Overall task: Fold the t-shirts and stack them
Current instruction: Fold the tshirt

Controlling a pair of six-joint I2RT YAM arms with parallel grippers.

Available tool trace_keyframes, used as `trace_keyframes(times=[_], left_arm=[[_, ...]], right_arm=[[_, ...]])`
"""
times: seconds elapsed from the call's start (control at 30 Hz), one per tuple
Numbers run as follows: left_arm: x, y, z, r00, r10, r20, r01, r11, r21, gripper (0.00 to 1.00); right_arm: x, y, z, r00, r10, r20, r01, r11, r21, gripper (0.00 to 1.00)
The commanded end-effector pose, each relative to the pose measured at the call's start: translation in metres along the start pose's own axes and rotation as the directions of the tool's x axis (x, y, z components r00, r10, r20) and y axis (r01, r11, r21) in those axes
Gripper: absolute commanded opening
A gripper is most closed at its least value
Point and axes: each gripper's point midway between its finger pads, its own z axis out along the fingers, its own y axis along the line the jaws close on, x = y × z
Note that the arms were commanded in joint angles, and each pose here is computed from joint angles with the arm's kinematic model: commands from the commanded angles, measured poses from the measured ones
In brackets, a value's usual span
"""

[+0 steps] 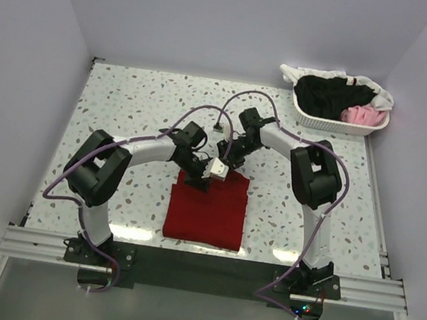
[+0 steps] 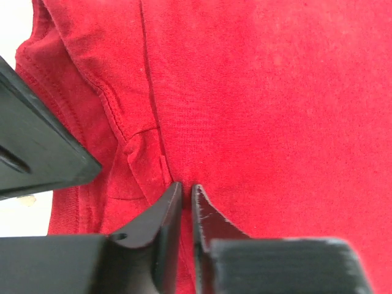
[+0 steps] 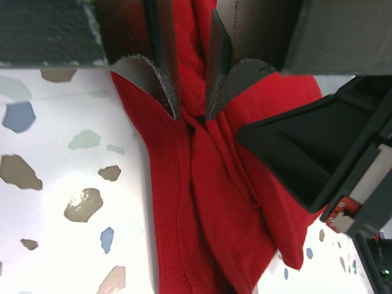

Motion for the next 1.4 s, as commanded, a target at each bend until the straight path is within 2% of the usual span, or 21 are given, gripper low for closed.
trace_keyframes(times=[0.0,0.07,0.2,0.37,0.53,0.83,1.07,1.23,1.37], left_arm=[[-0.014,0.001,0.000,0.999,0.031,0.034,-0.031,1.000,0.001,0.11],[-0.021,-0.002,-0.004,0.998,0.045,0.044,-0.045,0.999,0.001,0.00],[-0.032,-0.009,-0.011,0.996,0.073,0.046,-0.072,0.997,-0.020,0.00],[-0.054,-0.008,-0.029,0.982,0.186,0.030,-0.179,0.973,-0.143,0.00],[-0.067,0.003,-0.044,0.978,0.206,0.024,-0.194,0.948,-0.251,0.00],[-0.078,0.044,-0.064,0.966,0.256,-0.047,-0.251,0.869,-0.427,0.00],[-0.076,0.070,-0.080,0.947,0.304,-0.107,-0.311,0.777,-0.547,0.00],[-0.071,0.077,-0.080,0.930,0.338,-0.141,-0.355,0.738,-0.573,0.00],[-0.063,0.082,-0.082,0.924,0.344,-0.170,-0.372,0.695,-0.616,0.00]], right_arm=[[-0.013,0.000,0.005,0.999,-0.042,0.021,0.042,0.999,-0.003,0.26],[-0.011,-0.003,0.011,0.999,-0.043,0.004,0.043,0.999,-0.004,0.26],[-0.002,-0.011,0.017,0.998,-0.060,-0.032,0.060,0.998,0.007,0.25],[0.011,-0.018,0.023,0.995,-0.061,-0.072,0.061,0.998,-0.003,0.24],[0.017,-0.018,0.026,0.992,-0.081,-0.092,0.078,0.997,-0.029,0.24],[0.026,-0.010,0.027,0.985,-0.109,-0.130,0.093,0.988,-0.119,0.21],[0.029,-0.009,0.028,0.985,-0.105,-0.139,0.086,0.987,-0.137,0.21],[0.029,-0.010,0.027,0.984,-0.109,-0.142,0.089,0.987,-0.134,0.21],[0.026,-0.015,0.023,0.983,-0.108,-0.145,0.093,0.990,-0.109,0.25]])
